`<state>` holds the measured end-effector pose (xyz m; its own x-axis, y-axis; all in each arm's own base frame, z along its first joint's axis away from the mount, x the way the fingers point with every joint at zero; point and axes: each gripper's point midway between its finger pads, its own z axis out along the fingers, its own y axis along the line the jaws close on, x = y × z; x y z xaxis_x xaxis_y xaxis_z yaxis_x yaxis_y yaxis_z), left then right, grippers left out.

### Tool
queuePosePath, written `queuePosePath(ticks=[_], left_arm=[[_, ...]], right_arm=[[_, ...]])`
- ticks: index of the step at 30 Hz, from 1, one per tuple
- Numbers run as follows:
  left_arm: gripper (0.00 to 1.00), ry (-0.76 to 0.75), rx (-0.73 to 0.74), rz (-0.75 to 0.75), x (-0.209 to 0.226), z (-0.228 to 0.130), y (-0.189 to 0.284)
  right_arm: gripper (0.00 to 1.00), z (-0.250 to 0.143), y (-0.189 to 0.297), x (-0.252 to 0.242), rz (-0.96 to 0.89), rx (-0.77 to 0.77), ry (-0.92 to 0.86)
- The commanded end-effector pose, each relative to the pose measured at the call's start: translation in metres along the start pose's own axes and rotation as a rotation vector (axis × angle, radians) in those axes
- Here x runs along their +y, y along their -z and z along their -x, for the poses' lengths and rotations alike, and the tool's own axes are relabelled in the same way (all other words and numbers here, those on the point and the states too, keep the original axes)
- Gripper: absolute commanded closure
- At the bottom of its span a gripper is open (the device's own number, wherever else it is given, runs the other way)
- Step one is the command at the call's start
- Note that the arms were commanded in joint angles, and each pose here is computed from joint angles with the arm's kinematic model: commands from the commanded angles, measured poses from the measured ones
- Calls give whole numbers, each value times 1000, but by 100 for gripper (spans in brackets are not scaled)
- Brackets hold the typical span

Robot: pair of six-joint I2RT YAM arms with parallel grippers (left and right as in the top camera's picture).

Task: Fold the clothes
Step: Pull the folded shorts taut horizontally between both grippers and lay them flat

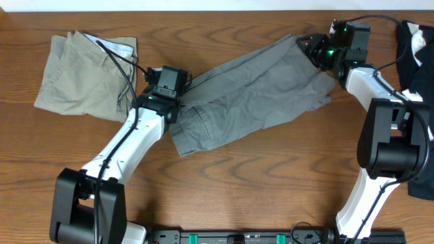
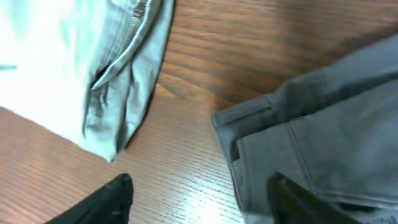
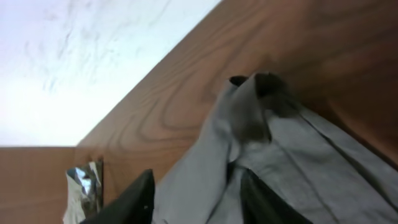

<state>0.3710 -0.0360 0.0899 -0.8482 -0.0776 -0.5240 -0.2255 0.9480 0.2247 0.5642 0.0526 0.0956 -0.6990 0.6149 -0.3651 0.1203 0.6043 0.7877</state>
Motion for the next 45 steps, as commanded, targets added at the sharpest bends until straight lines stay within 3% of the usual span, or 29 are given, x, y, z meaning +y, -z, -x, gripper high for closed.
queuePosePath(ticks=[1,5,10,13,15,20,26,32,36,40,45], left_arm=[[27,40,-50,17,14,15,15],[28,69,-55,-92,9,16,41],[65,-75,-4,-372,-33,2,61],[81,-116,50,-407,-41,-14,53],[87,-130,102,-406,-45,-26,43],[83,-147,203,-442,-58,-46,27],[63,-148,225,-445,-60,-51,22],[51,-160,223,-446,-60,-51,22],[47,-166,221,-447,-60,-51,22],[46,-165,225,-460,-62,-51,23],[47,-161,230,-512,-70,-52,27]], right_arm=[[56,3,13,18,53,27,126],[55,-15,33,11,-29,112,222],[60,-38,66,-32,-357,191,274],[78,-53,69,-46,-438,240,268],[83,-63,65,-54,-454,270,260],[86,-82,45,-83,-491,307,204],[99,-123,34,-132,-597,429,92],[99,-139,119,-188,-1133,471,3],[99,-138,162,-185,-1293,500,26],[99,-126,176,-163,-1269,485,78],[99,-108,134,-90,-795,468,269]])
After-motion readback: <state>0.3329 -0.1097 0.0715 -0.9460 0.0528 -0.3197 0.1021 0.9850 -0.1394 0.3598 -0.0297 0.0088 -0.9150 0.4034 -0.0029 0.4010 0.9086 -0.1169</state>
